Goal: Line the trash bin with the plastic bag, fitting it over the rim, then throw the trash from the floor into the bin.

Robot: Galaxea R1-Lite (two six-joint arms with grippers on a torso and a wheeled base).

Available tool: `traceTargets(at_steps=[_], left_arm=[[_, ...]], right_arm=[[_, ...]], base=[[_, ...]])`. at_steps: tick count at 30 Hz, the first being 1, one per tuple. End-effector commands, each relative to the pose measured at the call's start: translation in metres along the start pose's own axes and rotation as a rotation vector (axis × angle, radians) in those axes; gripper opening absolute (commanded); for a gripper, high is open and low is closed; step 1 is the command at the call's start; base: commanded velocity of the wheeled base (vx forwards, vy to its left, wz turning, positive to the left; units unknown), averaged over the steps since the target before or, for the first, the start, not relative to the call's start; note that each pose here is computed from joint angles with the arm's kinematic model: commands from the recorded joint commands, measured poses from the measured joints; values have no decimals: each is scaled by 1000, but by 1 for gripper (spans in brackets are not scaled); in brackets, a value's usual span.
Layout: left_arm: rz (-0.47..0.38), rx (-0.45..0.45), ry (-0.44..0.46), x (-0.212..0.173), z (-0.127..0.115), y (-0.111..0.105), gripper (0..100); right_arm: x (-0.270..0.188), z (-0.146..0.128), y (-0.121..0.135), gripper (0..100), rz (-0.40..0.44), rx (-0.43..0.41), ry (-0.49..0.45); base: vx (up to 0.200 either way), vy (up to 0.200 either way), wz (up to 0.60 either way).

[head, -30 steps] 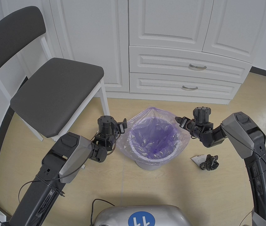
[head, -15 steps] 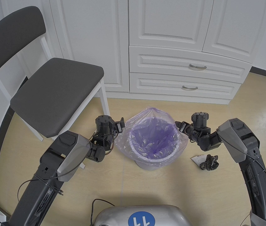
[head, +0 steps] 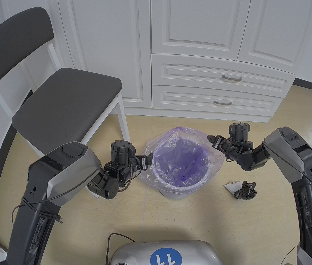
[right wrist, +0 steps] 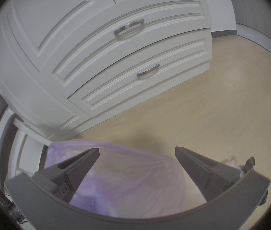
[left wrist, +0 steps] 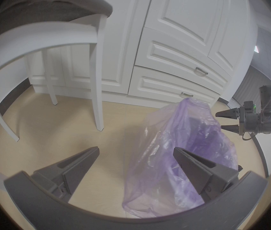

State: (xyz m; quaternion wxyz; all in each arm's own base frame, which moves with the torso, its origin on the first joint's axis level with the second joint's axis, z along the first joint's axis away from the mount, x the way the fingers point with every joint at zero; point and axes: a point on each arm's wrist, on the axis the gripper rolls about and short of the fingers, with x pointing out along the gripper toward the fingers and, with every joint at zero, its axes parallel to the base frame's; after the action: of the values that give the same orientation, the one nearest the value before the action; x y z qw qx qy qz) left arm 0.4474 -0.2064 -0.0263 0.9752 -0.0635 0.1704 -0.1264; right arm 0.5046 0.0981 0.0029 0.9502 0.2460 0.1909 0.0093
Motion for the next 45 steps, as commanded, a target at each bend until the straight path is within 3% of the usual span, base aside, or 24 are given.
traceTargets(at_steps=[1,13,30,45], left_arm=[[-36,16,-18,-13,16,-8,100],[-12,24,51,0,-7,0,100],[71,-5,-56,42,-11,17,100],[83,-1,-21,58,-24,19,100]], right_arm=[[-26,6,24,100,53,-24,36],[-9,-22,9,100,30,-77,88],[29,-23,-7,100,28,-22,2],[49,-33,-28,100,-34,-19,72]], base=[[0,0,0],[0,0,0],[0,0,0],[0,0,0]])
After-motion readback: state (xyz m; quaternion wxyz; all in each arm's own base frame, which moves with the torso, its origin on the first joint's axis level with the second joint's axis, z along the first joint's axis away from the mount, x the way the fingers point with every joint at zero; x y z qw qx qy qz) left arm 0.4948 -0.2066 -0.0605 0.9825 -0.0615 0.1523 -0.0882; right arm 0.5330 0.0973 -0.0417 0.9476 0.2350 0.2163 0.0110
